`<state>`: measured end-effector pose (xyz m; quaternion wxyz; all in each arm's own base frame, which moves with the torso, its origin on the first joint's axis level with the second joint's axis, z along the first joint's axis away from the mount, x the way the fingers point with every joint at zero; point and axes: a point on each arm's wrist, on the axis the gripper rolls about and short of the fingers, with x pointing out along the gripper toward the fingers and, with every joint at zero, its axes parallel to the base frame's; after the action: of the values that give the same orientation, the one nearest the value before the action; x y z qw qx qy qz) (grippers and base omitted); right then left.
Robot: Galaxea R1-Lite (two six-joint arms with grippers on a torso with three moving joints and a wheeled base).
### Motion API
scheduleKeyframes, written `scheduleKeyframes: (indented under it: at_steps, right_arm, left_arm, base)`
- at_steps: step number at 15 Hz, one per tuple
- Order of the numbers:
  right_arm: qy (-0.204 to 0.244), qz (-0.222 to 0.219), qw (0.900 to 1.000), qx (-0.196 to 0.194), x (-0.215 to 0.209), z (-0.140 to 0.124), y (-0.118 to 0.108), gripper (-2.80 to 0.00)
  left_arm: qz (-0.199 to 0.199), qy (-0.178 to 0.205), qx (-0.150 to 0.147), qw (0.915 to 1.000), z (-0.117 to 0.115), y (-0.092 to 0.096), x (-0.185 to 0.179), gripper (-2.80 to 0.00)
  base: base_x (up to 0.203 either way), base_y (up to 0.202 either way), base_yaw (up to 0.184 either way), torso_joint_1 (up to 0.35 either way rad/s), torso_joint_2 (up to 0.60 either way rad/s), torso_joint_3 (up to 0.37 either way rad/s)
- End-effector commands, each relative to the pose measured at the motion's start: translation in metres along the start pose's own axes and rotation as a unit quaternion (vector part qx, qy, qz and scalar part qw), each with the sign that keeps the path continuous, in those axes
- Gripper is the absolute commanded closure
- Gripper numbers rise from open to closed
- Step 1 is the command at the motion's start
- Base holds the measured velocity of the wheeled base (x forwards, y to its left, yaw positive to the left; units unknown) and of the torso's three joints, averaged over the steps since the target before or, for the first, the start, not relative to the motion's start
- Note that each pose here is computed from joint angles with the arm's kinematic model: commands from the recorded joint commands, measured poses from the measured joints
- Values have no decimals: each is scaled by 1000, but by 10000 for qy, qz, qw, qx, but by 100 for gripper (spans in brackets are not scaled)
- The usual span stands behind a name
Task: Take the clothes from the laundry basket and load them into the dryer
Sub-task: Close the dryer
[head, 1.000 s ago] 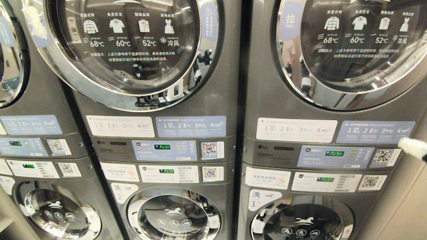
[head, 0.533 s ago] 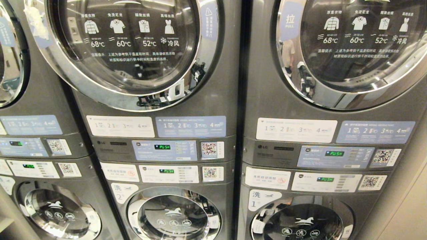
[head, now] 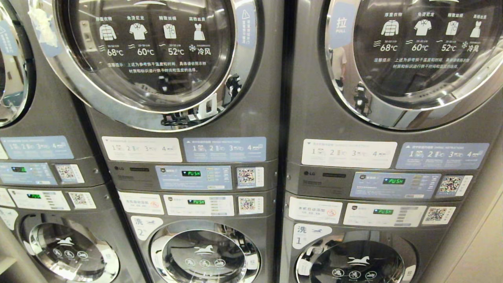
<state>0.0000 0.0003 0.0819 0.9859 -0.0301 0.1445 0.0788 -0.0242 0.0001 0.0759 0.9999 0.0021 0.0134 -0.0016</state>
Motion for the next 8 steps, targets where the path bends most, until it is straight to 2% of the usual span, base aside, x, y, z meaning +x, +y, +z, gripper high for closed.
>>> scheduleKeyframes:
  at_steps: [1, 6, 8]
  right_arm:
    - [-72, -3, 10000, -33, -1, -4, 0, 0]
    - [-60, -25, 10000, 56, -1, -3, 0, 0]
    - [-57, -32, 9999, 105, -1, -3, 0, 0]
  left_arm:
    - [1, -11, 2, 10000, 0, 0, 0, 0]
    - [1, -11, 32, 10000, 0, 0, 0, 0]
    - [1, -11, 32, 10000, 0, 0, 0, 0]
  base:
    - [0, 0, 0, 0, 0, 0]
    - [0, 0, 0, 0, 0, 0]
    - [155, 0, 1, -1, -8, 3]
